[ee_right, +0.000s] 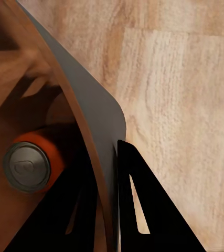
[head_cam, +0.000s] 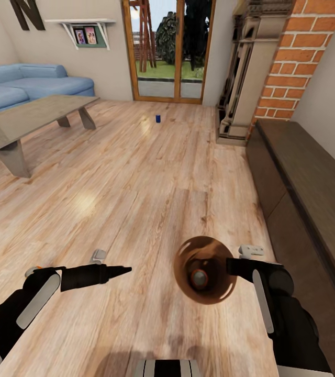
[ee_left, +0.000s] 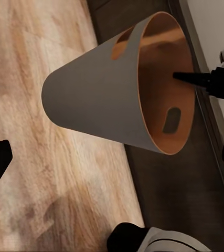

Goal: Put the three can of soda from the living room inside the tash can in the kitchen.

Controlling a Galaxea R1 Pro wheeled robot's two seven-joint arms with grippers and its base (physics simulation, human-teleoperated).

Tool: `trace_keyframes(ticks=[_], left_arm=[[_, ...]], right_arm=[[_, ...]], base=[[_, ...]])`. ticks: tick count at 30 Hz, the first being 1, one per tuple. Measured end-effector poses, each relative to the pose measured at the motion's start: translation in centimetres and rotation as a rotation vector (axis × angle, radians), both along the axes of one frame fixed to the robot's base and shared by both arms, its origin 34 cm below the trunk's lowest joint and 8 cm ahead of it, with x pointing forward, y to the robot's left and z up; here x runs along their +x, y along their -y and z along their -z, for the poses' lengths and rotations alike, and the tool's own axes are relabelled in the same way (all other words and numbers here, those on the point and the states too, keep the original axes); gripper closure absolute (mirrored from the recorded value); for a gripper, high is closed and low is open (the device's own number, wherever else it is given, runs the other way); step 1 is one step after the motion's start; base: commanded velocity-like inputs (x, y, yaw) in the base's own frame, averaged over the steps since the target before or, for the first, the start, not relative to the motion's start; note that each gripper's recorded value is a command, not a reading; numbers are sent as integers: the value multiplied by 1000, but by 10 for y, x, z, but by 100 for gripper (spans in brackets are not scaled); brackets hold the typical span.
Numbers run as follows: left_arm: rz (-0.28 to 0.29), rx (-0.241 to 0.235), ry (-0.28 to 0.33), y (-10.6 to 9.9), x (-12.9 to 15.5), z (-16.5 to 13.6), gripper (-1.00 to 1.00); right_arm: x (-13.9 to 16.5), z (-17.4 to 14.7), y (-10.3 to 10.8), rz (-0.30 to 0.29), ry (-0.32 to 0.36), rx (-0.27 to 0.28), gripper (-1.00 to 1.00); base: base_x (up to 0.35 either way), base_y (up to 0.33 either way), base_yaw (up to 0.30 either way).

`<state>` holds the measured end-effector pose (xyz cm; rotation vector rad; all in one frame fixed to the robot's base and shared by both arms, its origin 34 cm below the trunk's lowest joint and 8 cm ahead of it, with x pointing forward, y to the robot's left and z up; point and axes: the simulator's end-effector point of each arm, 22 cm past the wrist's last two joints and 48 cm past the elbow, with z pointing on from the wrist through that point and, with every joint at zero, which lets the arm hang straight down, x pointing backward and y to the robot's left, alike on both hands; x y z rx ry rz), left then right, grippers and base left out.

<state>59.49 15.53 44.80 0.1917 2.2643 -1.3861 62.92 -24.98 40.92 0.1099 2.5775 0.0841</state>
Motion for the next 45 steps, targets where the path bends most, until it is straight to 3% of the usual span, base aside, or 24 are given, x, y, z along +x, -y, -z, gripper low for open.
trace_keyframes(ticks=[21, 25, 31, 45], left_arm=[[6, 14, 36, 2, 2, -14, -100], [-10, 42, 38, 0, 5, -11, -100], [-29, 43, 41, 19, 9, -11, -100], [-34, 40, 63, 21, 11, -23, -100]], right_arm=[[4, -19, 1, -1, 35, -4, 100], [5, -22, 0, -3, 42, 3, 100], [5, -28, 0, -5, 52, 0, 100], [8, -40, -6, -15, 75, 3, 100]], base=[[0, 0, 0], [0, 0, 0], [0, 0, 0], [0, 0, 0]])
